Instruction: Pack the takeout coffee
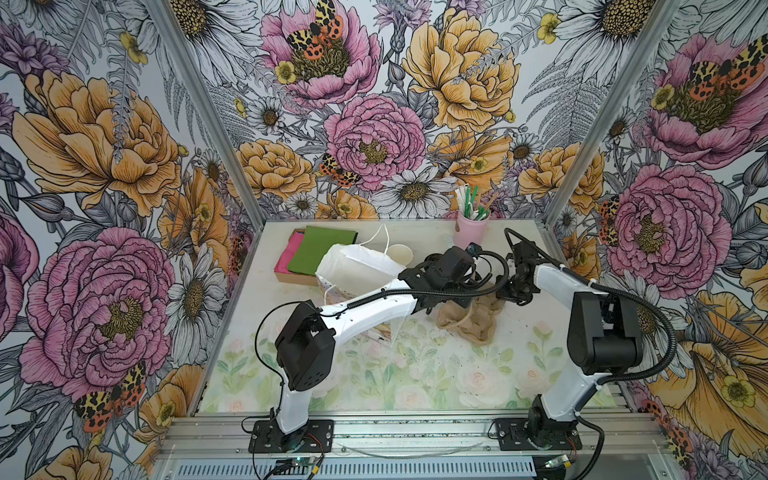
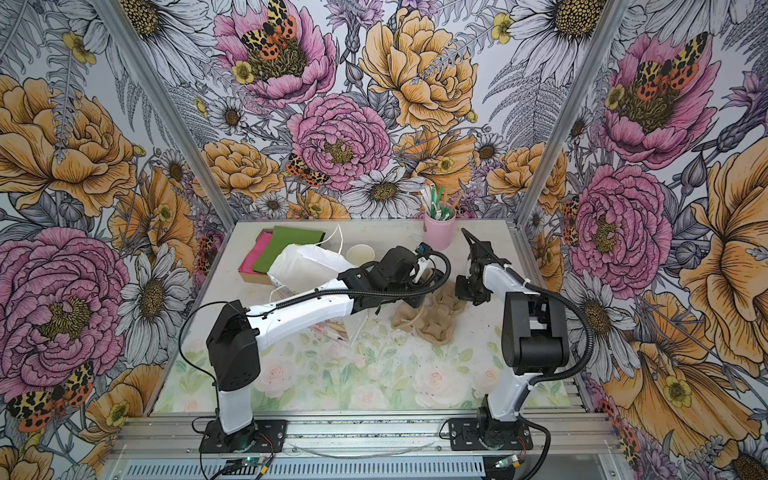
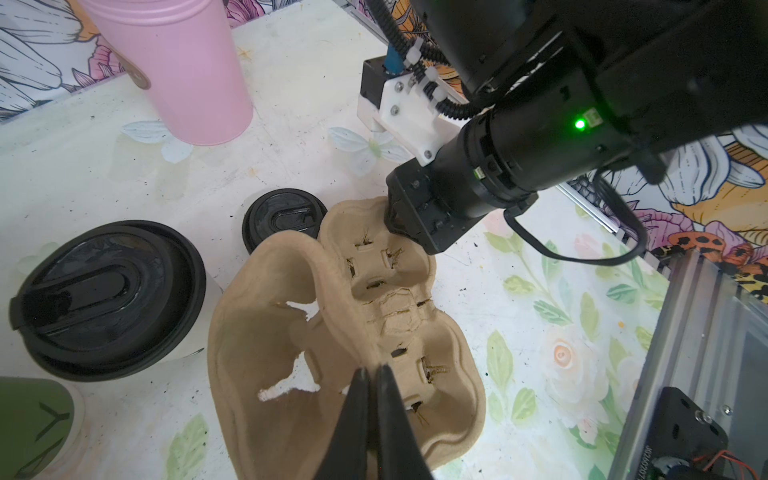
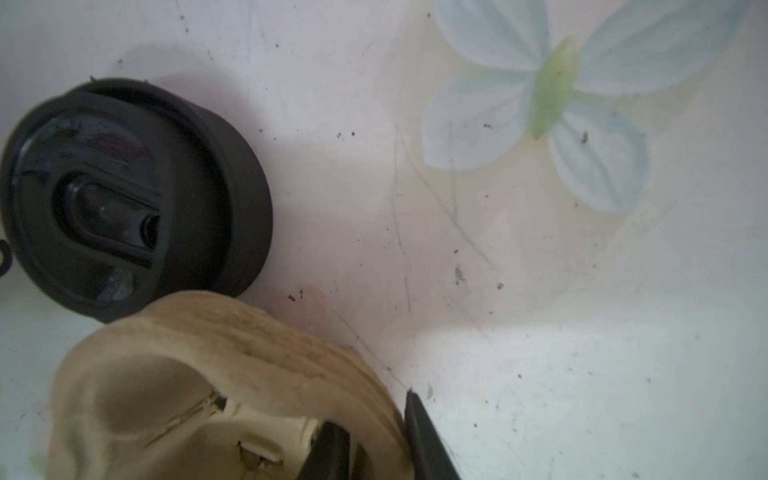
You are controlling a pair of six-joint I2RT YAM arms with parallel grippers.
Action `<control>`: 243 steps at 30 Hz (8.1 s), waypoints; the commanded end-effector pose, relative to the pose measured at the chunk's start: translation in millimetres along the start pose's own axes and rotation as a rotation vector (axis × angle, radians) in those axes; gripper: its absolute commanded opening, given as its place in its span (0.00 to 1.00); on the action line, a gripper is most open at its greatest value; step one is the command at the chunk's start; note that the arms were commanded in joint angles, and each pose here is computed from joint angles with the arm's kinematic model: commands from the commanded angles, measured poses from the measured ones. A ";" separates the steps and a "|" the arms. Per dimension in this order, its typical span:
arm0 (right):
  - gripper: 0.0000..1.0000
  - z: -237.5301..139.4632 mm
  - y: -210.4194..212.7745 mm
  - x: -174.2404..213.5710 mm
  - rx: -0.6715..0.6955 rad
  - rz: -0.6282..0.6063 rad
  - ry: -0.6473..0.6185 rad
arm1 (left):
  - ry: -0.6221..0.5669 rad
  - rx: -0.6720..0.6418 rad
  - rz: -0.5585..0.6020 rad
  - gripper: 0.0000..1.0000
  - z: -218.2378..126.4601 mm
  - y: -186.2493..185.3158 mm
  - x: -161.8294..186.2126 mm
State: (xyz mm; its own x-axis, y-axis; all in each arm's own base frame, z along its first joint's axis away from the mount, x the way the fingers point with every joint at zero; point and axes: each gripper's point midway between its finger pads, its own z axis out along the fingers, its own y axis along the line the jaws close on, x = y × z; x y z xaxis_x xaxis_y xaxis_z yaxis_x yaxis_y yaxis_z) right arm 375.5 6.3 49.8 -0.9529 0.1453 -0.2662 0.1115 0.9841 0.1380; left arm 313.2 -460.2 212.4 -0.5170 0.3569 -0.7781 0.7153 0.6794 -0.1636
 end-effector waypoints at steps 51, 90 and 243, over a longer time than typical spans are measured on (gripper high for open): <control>0.83 -195.0 -25.9 -71.0 0.044 0.076 -0.480 | 0.155 -0.238 0.073 0.10 68.2 -1.2 67.2; 0.83 -101.4 123.3 45.6 -0.029 -0.070 -0.253 | -0.496 -0.403 -0.170 0.86 -305.5 154.2 -57.4; 0.33 -349.6 374.0 66.5 -0.795 -0.761 -0.884 | -0.158 -0.286 -0.196 0.00 -273.6 222.4 8.2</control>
State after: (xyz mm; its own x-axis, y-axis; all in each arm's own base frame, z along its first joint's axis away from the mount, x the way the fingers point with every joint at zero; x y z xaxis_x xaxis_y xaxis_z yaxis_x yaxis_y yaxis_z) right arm 251.4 339.2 392.3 -0.2521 -0.1436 -0.9570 -0.8070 0.5770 0.1260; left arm 340.1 -124.7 331.6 -0.5587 0.1230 -0.8202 0.4190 0.8953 -0.1512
